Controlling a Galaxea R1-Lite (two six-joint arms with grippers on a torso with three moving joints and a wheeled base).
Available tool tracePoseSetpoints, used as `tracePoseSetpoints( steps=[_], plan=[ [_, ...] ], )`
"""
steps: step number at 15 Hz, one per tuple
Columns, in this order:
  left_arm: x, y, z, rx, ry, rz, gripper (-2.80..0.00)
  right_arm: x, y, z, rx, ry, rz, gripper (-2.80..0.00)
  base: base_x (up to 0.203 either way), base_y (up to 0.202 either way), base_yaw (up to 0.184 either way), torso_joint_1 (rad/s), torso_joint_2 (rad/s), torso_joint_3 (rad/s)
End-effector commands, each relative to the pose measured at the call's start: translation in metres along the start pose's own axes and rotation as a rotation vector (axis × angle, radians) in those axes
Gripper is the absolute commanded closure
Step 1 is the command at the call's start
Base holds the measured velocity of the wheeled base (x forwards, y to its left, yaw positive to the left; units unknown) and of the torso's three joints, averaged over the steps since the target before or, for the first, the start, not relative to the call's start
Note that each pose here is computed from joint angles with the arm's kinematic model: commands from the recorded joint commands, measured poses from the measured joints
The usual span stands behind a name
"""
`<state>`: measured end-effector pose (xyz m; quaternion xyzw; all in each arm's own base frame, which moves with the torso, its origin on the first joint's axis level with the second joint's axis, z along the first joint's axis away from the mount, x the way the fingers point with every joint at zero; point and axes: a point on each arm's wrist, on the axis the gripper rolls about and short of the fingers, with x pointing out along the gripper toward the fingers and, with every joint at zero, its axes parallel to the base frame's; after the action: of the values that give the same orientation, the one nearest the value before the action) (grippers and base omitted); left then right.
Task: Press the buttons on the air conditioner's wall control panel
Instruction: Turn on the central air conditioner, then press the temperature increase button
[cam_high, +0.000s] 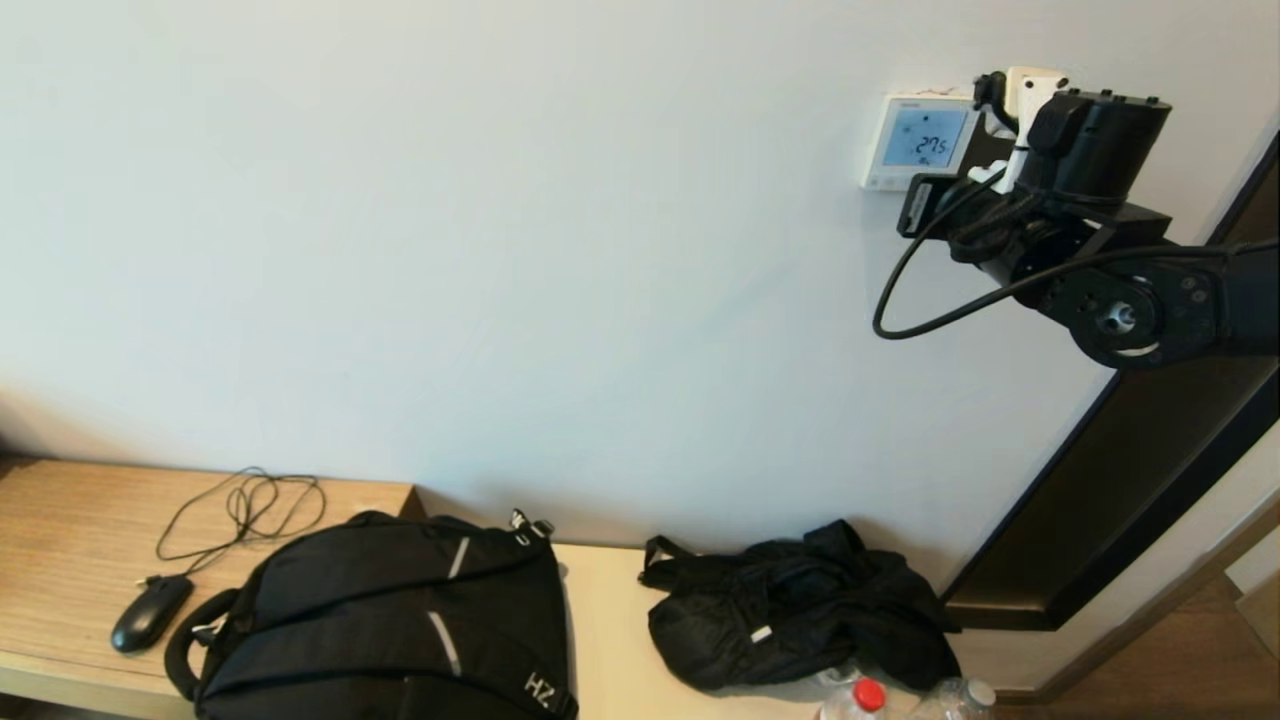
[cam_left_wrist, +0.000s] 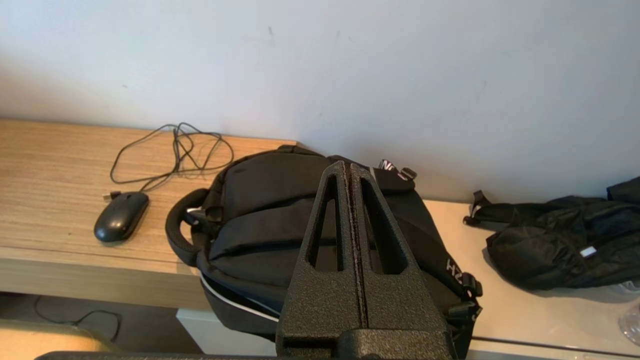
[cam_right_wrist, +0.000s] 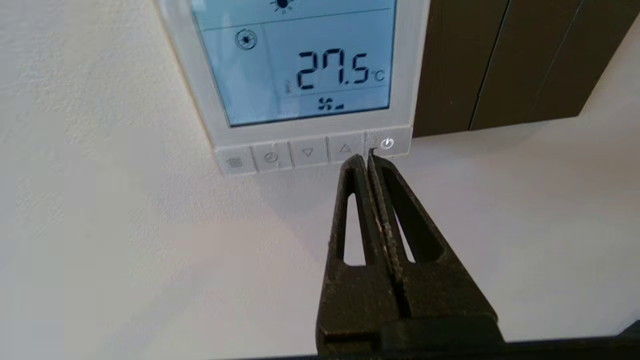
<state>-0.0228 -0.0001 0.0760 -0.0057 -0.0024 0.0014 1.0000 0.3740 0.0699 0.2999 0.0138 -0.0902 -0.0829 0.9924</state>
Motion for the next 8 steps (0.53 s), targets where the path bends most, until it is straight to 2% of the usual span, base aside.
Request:
tracePoseSetpoints(
  steps=[1, 8],
  plan=[
    [0.0000, 0.0000, -0.0001, -0.001, 0.000, 0.000, 0.00, 0.0041, 0.0020, -0.0043, -0.003, 0.003, -0.001, 0.00, 0.000, 0.000, 0.000, 0.000, 0.00, 0.000],
    [0.0000, 0.0000, -0.0001, -0.001, 0.000, 0.000, 0.00, 0.0103, 0.0033, -0.0126, -0.008, 0.016, -0.007, 0.00, 0.000, 0.000, 0.000, 0.000, 0.00, 0.000]
  ],
)
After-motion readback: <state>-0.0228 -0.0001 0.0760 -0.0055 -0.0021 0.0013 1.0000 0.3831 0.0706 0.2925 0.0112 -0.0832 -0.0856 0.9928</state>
